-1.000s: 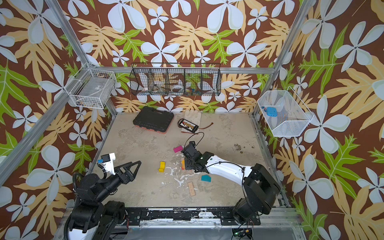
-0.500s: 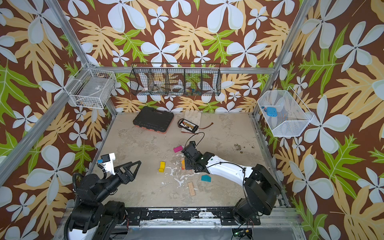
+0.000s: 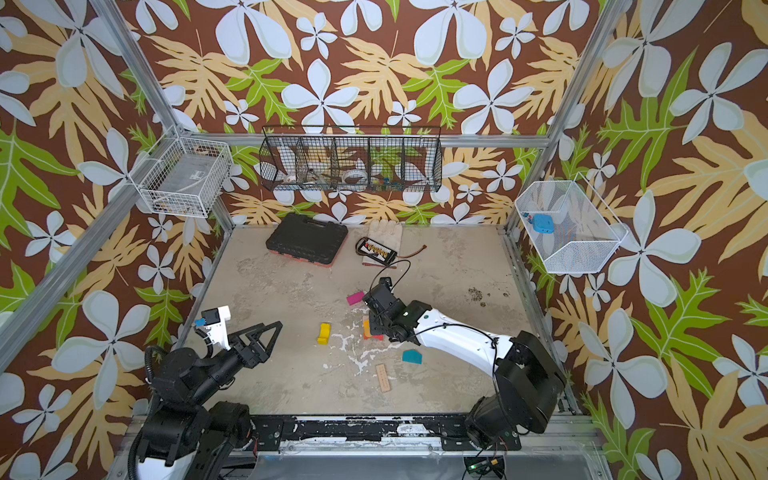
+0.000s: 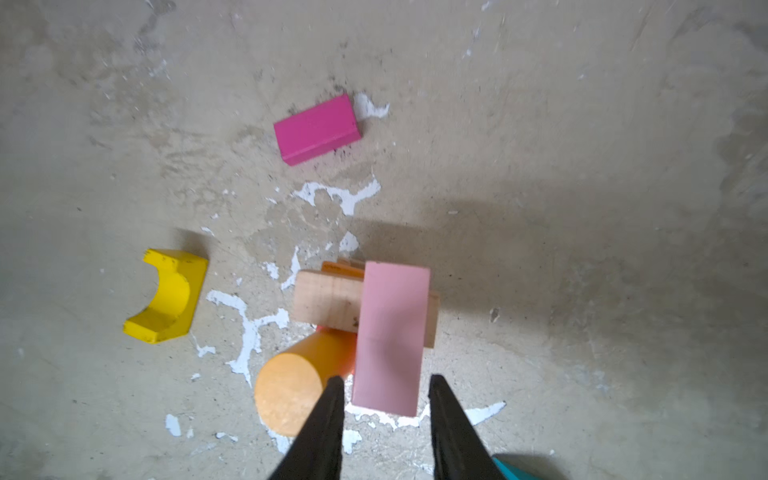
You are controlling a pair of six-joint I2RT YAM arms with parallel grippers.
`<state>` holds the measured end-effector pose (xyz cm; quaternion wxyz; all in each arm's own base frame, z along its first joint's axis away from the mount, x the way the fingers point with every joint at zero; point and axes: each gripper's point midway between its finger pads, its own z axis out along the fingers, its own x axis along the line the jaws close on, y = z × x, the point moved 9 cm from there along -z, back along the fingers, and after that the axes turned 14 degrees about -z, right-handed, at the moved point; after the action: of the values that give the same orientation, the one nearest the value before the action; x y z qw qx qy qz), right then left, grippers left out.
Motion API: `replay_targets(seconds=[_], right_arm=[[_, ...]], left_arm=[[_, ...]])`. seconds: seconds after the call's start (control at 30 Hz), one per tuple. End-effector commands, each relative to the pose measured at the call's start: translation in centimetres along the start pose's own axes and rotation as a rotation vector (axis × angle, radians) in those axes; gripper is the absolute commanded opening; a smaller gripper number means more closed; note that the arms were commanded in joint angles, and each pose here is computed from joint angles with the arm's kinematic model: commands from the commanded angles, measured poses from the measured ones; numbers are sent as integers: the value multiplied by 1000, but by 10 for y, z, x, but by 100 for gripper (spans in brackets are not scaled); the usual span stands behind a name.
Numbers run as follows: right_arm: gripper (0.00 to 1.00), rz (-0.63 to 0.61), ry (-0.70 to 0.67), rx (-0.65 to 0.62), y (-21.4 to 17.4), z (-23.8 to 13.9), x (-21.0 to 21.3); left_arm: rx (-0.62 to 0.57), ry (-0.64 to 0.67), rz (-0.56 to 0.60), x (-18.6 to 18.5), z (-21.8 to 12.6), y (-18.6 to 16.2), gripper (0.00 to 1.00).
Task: Build the wood block tower
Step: 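Raise the right gripper and move it toward the magenta block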
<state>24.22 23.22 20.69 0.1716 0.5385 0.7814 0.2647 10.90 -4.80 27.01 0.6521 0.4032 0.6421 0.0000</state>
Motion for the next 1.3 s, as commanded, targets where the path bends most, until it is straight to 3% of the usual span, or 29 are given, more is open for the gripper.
replay_targets(seconds=[0.0, 0.17, 0.43, 0.8, 1.27], right_arm=[[44, -44, -50, -76, 27, -24, -2], [54, -79, -8, -152, 75, -39, 14], [63, -105, 69, -23, 105, 36, 59], [63, 33, 6, 183, 91, 131, 75], [68, 131, -4, 227, 72, 154, 58]], left_arm=[[-11, -22, 11, -4, 0, 2, 100], [-11, -22, 10, -4, 0, 2, 100], [-11, -24, 11, -4, 0, 2, 100], [-10, -33, 14, -5, -2, 1, 100], [-9, -34, 15, -5, -2, 1, 100]])
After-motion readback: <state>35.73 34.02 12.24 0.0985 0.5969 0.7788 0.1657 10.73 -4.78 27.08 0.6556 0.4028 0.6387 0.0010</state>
